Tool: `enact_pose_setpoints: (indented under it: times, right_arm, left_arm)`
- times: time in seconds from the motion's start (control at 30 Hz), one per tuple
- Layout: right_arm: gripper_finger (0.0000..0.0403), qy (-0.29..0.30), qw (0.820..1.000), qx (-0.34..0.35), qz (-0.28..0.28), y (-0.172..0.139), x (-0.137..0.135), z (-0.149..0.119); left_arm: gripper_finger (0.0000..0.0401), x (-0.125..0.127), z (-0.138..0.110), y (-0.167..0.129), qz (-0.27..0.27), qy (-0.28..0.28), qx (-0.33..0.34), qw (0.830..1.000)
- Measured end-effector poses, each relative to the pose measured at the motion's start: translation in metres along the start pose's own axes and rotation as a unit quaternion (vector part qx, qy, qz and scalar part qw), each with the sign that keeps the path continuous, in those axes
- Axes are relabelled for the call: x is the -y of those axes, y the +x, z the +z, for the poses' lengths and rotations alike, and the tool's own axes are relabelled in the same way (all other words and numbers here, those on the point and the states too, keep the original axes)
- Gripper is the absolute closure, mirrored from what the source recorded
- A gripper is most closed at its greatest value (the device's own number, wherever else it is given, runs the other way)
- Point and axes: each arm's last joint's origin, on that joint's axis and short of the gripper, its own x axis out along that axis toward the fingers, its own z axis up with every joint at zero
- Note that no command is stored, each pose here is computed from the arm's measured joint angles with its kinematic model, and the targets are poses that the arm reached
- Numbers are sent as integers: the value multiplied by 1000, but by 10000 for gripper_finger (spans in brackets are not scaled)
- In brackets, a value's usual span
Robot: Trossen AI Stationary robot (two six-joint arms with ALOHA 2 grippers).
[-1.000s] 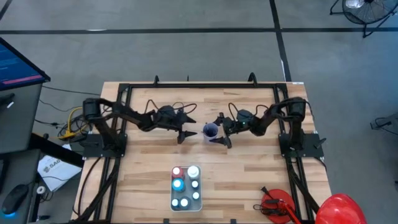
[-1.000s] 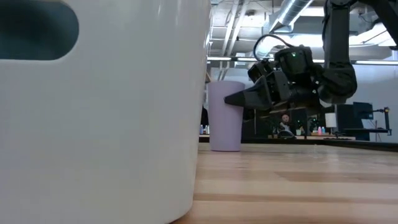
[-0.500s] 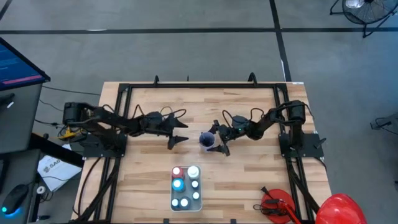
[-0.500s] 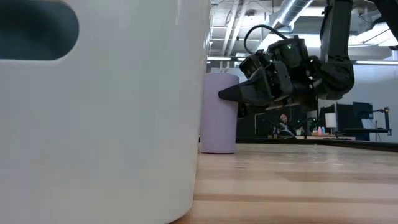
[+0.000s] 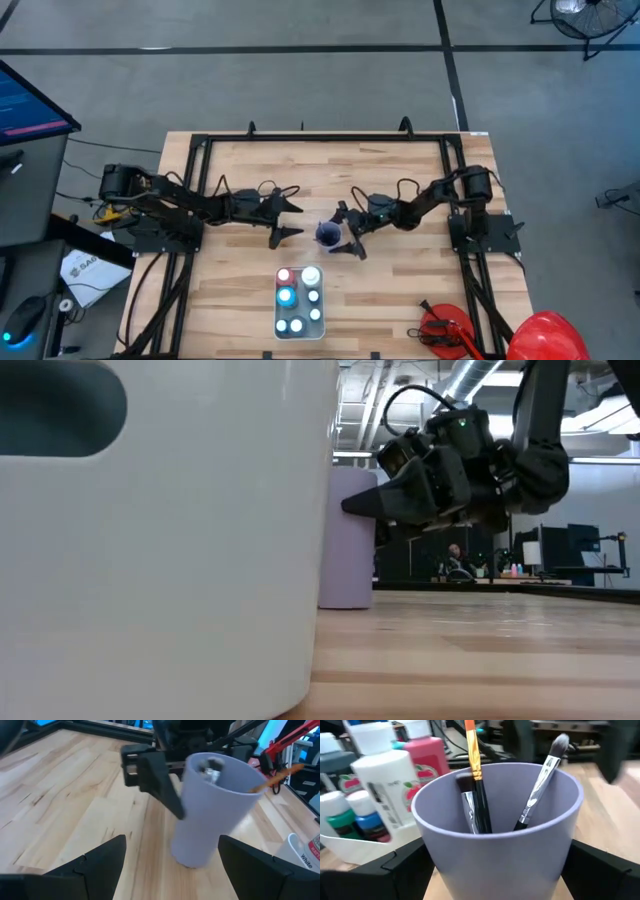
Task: Pick & Place Paint Supplies
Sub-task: Move the violet cup from the top to the center of the table
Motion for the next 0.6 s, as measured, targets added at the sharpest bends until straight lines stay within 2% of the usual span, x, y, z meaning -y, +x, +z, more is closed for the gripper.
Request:
enact_pose_setpoints:
  times: [0.6]
  right_arm:
    - [38,-24,999,-20,23,17,-11,2]
  left_arm:
    - [91,0,3,0,-2,-1,15,1000]
